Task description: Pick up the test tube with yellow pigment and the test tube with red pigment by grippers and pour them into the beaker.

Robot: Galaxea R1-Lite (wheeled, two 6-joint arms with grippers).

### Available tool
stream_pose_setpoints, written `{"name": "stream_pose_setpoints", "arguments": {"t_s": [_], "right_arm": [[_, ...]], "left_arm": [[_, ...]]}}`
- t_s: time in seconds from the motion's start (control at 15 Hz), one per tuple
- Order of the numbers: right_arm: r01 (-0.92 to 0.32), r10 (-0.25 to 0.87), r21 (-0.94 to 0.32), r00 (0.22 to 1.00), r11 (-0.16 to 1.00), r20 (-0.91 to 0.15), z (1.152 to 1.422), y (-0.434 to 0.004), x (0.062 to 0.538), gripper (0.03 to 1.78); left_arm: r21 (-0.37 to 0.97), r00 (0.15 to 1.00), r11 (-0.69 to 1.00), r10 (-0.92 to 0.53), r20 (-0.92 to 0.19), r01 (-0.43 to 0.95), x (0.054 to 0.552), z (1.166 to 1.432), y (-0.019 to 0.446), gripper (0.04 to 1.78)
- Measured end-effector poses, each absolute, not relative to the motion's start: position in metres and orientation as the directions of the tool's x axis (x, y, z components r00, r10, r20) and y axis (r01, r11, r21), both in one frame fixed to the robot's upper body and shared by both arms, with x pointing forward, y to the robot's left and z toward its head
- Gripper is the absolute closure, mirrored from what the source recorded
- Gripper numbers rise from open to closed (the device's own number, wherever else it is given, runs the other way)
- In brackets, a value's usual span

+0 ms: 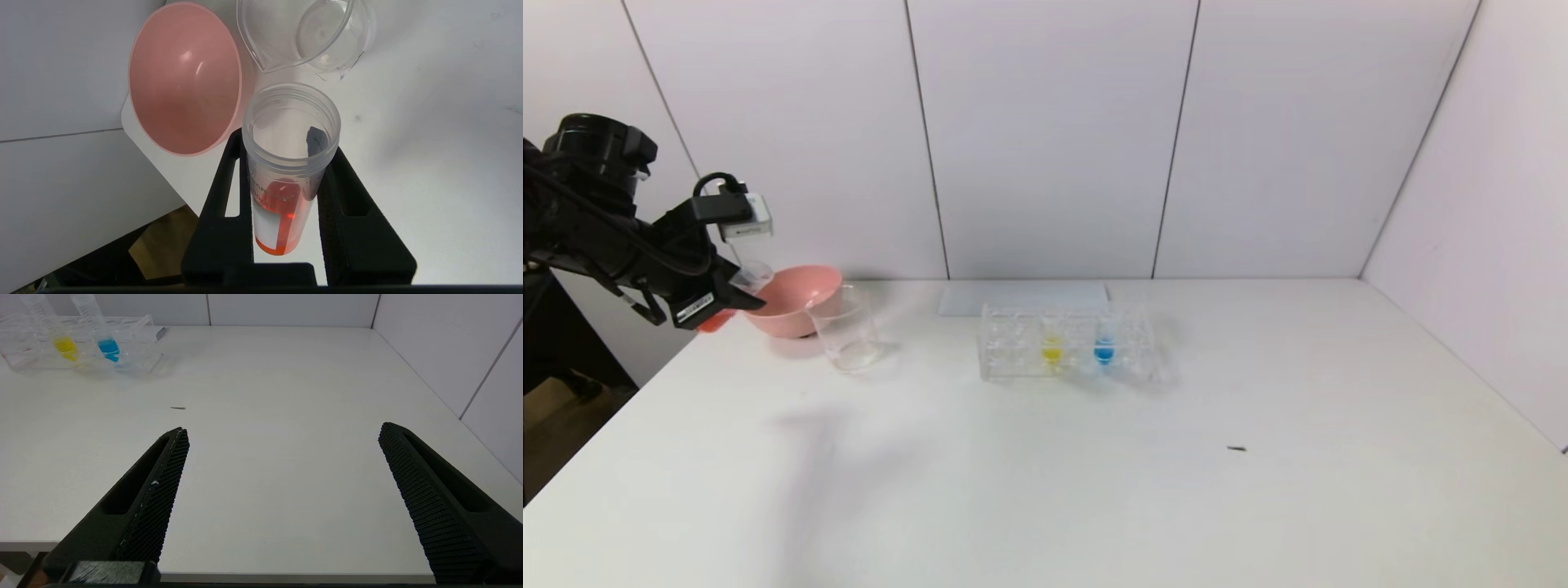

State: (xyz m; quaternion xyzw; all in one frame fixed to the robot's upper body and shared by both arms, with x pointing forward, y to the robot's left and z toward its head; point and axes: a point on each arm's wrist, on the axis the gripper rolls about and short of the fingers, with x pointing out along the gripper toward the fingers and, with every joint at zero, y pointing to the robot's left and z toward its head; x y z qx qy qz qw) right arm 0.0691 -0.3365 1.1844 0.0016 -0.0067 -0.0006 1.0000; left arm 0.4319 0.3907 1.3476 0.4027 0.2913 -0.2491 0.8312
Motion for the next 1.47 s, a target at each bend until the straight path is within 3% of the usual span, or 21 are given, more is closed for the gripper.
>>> {"name": "stream_pose_setpoints", "arguments": {"t_s": [1.47], "right_arm": [[0.000,0.000,0.003,1.000,1.000,0.013,1.184,-0.337,0.069,0.11]], "left_arm": [[0.549,0.658,0.446,-0.128,-0.742,0.707,0.468,1.339,0.390,1.36]]}}
